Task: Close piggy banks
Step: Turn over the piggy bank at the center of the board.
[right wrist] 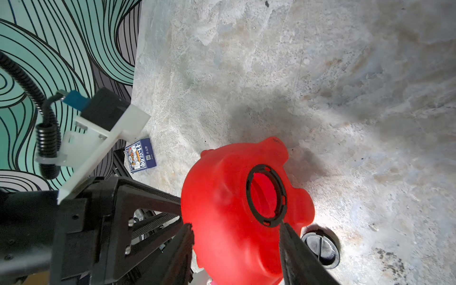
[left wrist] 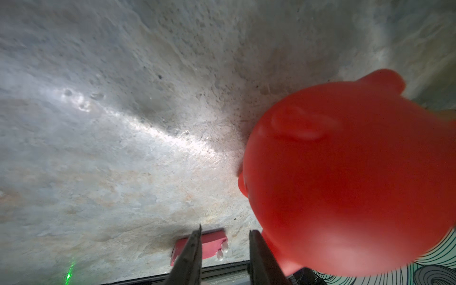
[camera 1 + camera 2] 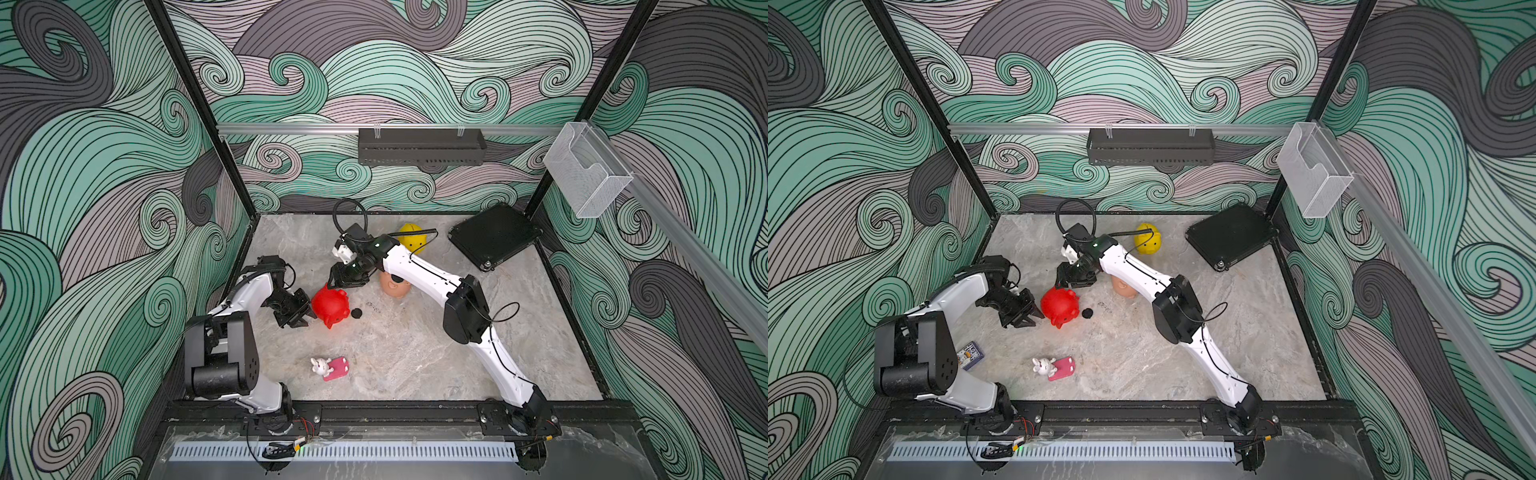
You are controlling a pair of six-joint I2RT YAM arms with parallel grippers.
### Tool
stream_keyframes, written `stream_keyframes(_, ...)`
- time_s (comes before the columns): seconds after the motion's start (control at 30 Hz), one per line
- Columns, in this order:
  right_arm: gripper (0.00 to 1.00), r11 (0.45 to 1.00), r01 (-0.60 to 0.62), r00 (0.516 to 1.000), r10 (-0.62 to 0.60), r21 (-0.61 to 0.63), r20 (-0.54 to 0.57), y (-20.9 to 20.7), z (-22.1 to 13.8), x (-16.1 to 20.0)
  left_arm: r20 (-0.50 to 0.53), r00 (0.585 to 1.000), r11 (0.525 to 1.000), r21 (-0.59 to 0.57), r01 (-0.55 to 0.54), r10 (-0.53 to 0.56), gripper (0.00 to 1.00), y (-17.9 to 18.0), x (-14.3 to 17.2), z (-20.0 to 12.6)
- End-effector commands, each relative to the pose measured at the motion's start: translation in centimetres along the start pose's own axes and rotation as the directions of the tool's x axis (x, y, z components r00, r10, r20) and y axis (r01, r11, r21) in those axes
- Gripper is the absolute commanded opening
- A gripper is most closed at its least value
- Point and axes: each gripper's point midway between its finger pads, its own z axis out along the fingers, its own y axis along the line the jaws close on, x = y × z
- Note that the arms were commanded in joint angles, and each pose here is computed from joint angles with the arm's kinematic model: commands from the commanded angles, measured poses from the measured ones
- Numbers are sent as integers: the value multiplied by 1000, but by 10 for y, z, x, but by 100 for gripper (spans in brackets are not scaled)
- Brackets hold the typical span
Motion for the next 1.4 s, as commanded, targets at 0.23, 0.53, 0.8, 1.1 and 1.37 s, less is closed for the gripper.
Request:
stream_keyframes(0.23, 57, 998, -61, 998, 61, -11, -15, 9, -17, 11, 8, 1000, 999, 40, 3, -3, 33, -18, -25, -1)
stream_keyframes(0.53, 59, 997, -42, 998, 39, 58, 58, 2, -42, 3, 13, 1000, 1000, -5, -16, 16, 34, -15, -33, -4)
stream_keyframes(0.8, 68, 993, 27, 988, -44, 115, 151, -10, -49, -10, 43, 999, 1000, 19, -7, 6, 39, -19, -32, -11)
stream_keyframes(1.1, 76, 1000, 18, 937, -21, 12, 348, -10, -27, -28, 180, 983, 995, 104, 5, -24, 57, -28, -38, -37)
stream_keyframes(1.37, 77, 999, 13, 880, 10, -44, 474, -10, -16, -34, 224, 974, 975, 221, -39, -12, 63, -45, -28, -49)
